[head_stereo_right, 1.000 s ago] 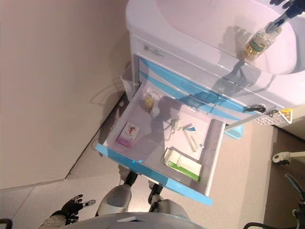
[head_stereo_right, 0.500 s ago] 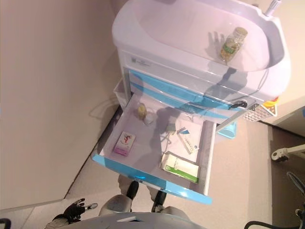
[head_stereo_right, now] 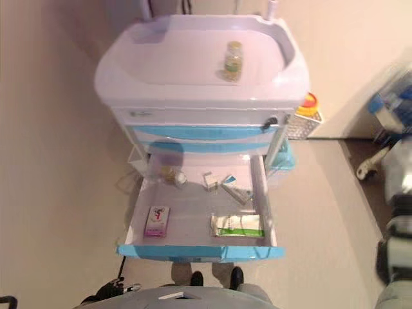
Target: Open the drawer and pick up the medicine
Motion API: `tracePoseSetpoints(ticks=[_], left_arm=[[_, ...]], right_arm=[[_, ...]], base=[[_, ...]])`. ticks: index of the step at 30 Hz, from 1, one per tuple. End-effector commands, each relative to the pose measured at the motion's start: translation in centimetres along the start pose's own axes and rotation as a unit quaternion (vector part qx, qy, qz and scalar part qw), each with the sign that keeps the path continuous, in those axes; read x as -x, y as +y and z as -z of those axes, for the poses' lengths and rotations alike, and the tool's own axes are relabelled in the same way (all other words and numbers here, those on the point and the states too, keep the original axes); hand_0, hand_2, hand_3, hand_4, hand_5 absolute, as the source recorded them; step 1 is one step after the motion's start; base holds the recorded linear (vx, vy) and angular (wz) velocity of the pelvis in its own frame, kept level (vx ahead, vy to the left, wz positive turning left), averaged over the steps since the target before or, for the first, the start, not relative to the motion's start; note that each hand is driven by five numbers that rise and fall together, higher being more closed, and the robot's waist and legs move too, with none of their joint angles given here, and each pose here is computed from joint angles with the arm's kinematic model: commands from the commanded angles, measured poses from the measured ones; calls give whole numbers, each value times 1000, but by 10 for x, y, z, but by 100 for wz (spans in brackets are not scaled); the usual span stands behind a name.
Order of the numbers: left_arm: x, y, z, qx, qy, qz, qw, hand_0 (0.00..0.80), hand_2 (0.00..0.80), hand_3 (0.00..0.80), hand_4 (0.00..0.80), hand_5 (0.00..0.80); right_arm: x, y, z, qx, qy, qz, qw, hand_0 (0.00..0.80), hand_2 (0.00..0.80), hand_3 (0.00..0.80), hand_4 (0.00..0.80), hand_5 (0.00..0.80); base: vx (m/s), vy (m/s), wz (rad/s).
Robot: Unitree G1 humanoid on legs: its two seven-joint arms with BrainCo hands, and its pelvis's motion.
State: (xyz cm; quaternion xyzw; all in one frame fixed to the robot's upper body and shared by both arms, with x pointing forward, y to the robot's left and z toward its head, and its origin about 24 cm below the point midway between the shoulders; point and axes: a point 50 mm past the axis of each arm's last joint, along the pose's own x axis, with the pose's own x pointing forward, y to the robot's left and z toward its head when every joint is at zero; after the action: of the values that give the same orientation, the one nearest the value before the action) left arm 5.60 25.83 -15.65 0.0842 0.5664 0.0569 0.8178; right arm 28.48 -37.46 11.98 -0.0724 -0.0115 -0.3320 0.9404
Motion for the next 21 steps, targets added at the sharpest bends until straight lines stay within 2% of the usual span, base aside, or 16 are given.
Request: tracePoseSetpoints(ticks=[1, 4, 7, 9, 12, 15, 18, 21], left_arm=[[1, -3, 11, 2, 13, -14, 1000, 0, 0, 0, 0, 0], [2, -7, 17, 14, 18, -15, 1000, 0, 0, 0, 0, 0], [3, -6, 18, 18, 22, -13, 1000, 0, 0, 0, 0, 0], [3, -4, 16, 23, 20, -11, 999, 0, 0, 0, 0, 0], [2, -3, 13, 28, 12, -10, 999, 0, 0, 0, 0, 0], [0, -5, 7, 35, 0, -11, 999, 0, 0, 0, 0, 0], [-3, -7, -7, 36, -19, -4, 999, 0, 0, 0, 0, 0], [-6, -6, -27, 34, -48, 2, 998, 0, 0, 0, 0, 0]], right_arm=[[32, 19, 15, -32, -50, -50, 997, 0, 0, 0, 0, 0], [58, 14, 62, -11, 22, -76, 997, 0, 0, 0, 0, 0], [75, 10, 91, 92, 59, -90, 990, 0, 0, 0, 0, 0], [87, 9, 110, 191, 74, -115, 972, 0, 0, 0, 0, 0], [106, 10, 139, 259, 117, -142, 948, 0, 0, 0, 0, 0], [136, 13, 177, 271, 190, -156, 931, 0, 0, 0, 0, 0], [163, 17, 202, 297, 224, -185, 910, 0, 0, 0, 0, 0], [172, 24, 210, 303, 235, -206, 900, 0, 0, 0, 0, 0]], base=[[-39, -7, -25], [-53, -12, -37], [-61, 0, -21], [-67, 12, -19], [-54, 8, -20], [-34, -7, -8], [-62, -17, -1], [-153, -42, 2]])
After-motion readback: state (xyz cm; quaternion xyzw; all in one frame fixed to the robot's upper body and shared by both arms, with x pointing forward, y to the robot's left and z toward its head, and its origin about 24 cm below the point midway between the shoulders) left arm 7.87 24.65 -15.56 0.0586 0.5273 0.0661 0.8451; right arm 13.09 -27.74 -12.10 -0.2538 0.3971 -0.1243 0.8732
